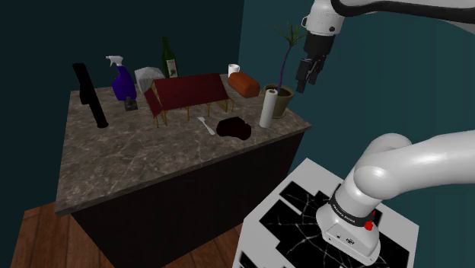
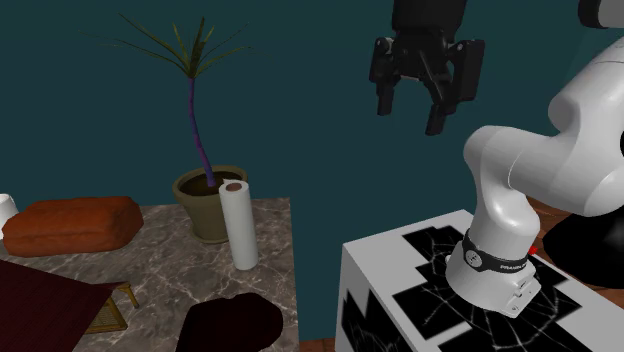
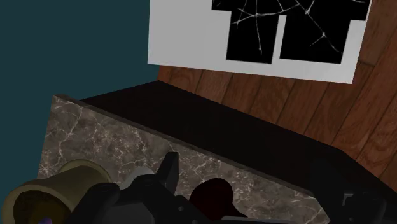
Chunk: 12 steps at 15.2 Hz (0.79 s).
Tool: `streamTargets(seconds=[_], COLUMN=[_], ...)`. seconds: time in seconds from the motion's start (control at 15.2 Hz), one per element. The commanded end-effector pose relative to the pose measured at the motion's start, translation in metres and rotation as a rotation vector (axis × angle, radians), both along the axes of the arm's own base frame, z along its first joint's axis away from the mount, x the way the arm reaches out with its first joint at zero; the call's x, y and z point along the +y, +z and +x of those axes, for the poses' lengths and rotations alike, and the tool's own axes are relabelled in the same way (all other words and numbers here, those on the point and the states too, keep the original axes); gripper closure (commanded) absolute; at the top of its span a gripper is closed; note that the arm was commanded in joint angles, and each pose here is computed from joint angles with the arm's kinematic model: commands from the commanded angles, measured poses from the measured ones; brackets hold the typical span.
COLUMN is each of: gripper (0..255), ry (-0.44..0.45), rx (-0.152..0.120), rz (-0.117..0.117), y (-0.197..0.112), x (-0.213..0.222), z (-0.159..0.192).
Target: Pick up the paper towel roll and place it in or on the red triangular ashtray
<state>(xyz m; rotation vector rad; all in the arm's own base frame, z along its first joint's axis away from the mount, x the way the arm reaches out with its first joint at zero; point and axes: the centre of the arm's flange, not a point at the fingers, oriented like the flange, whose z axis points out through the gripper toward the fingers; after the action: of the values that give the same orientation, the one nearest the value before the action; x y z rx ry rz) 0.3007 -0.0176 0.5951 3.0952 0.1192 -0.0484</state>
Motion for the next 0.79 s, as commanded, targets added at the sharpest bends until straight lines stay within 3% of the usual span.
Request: streamTargets(seconds=[0.0,0.73], gripper=[0,0], ry=[0.000,-0.145], rx=[0.000,-0.025], rz=[0.000,0.006], y=[0.000,-0.058], x=[0.000,-0.075], z=[0.000,0.108])
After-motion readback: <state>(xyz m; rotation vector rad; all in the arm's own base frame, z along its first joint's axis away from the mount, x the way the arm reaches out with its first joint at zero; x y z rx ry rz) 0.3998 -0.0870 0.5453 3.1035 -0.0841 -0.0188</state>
